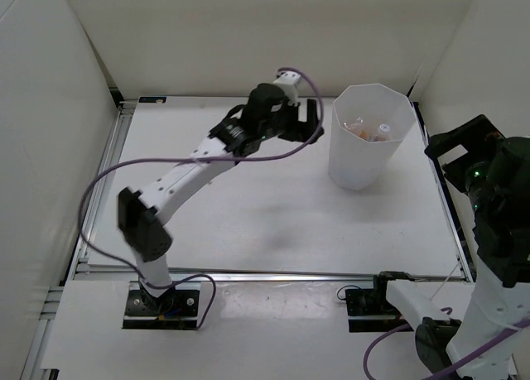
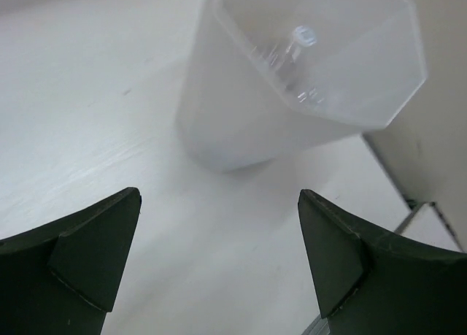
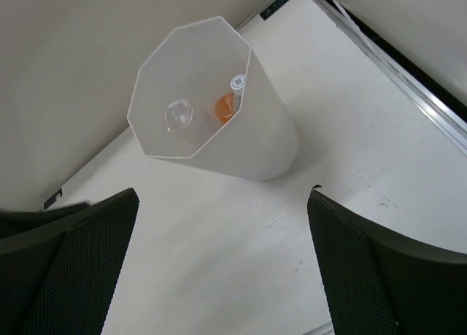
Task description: Put the plastic bottles in the bin
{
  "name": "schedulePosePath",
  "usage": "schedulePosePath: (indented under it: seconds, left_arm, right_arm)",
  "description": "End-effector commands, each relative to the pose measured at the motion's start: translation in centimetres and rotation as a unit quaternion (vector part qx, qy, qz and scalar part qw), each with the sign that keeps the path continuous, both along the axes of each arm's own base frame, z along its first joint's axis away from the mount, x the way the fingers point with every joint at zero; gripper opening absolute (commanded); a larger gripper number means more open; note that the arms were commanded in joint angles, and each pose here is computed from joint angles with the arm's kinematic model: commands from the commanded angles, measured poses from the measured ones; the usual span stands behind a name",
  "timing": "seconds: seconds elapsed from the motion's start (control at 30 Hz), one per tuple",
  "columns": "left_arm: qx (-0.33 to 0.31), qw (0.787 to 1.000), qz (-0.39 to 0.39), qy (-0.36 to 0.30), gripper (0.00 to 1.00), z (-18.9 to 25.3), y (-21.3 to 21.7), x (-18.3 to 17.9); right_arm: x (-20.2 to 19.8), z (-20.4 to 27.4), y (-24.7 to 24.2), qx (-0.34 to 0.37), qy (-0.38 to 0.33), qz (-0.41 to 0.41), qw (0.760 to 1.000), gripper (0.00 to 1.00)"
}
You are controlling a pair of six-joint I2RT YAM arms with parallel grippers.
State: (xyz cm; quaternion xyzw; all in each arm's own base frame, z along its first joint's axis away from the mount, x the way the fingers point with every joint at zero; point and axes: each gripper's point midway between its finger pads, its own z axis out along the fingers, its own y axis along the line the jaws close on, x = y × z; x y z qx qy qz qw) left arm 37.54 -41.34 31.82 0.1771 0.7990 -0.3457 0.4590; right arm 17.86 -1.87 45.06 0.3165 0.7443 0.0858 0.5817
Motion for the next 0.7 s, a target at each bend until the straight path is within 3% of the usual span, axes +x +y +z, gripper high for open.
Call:
schedulePosePath:
  seconds: [0.0, 0.03, 0.07, 0.13, 0.2, 0.23, 0.3, 0.43, 0.53, 0.57, 0.67]
  left_arm:
    - [0.016, 0.991, 0.101, -0.081, 1.00, 5.8, 9.7, -3.0]
    - [0.031, 0.988, 0.128, -0.079, 1.00, 4.9, 11.6, -3.5]
    - [0.068, 0.986, 0.141, -0.057, 1.00, 1.1, 13.2, -4.3]
    - [0.070, 0.976, 0.195, -0.072, 1.00, 1.5, 17.7, -6.3]
    - [0.114, 0.965, 0.232, -0.045, 1.00, -3.5, 21.4, -7.9]
    - [0.087, 0.961, 0.260, -0.043, 1.00, -2.8, 23.3, -9.3]
    - [0.123, 0.936, 0.328, -0.015, 1.00, -5.8, 28.0, -10.5]
    - [0.159, 0.897, 0.412, 0.001, 1.00, -7.3, 33.9, -13.5]
    - [0.199, 0.843, 0.500, -0.002, 1.00, -7.7, 38.4, -14.9]
    - [0.210, 0.804, 0.556, 0.004, 1.00, -8.5, 40.9, -16.3]
    - [0.189, 0.754, 0.630, 0.002, 1.00, -9.5, 43.7, -18.0]
  right_arm:
    - [1.7, -1.3, 0.6, 0.014, 0.028, 0.013, 0.999, 1.00]
    - [1.9, -1.8, 0.8, 0.020, 0.036, 0.015, 0.999, 1.00]
    - [2.2, -2.7, 0.8, 0.021, 0.050, 0.015, 0.998, 1.00]
    - [2.3, -4.1, 0.2, 0.021, 0.071, -0.004, 0.997, 1.00]
    - [2.9, -5.8, 1.1, -0.005, 0.109, 0.046, 0.993, 1.00]
    - [3.8, -6.8, 1.9, -0.006, 0.133, 0.075, 0.988, 1.00]
    - [4.2, -8.6, 4.7, 0.017, 0.170, 0.160, 0.972, 1.00]
    - [4.1, -11.7, 7.1, 0.068, 0.224, 0.214, 0.948, 1.00]
    - [4.3, -12.1, 8.2, 0.082, 0.206, 0.243, 0.944, 1.00]
    - [4.3, -12.0, 8.4, 0.085, 0.205, 0.247, 0.943, 1.00]
    - [4.4, -12.6, 7.7, 0.065, 0.199, 0.237, 0.949, 1.00]
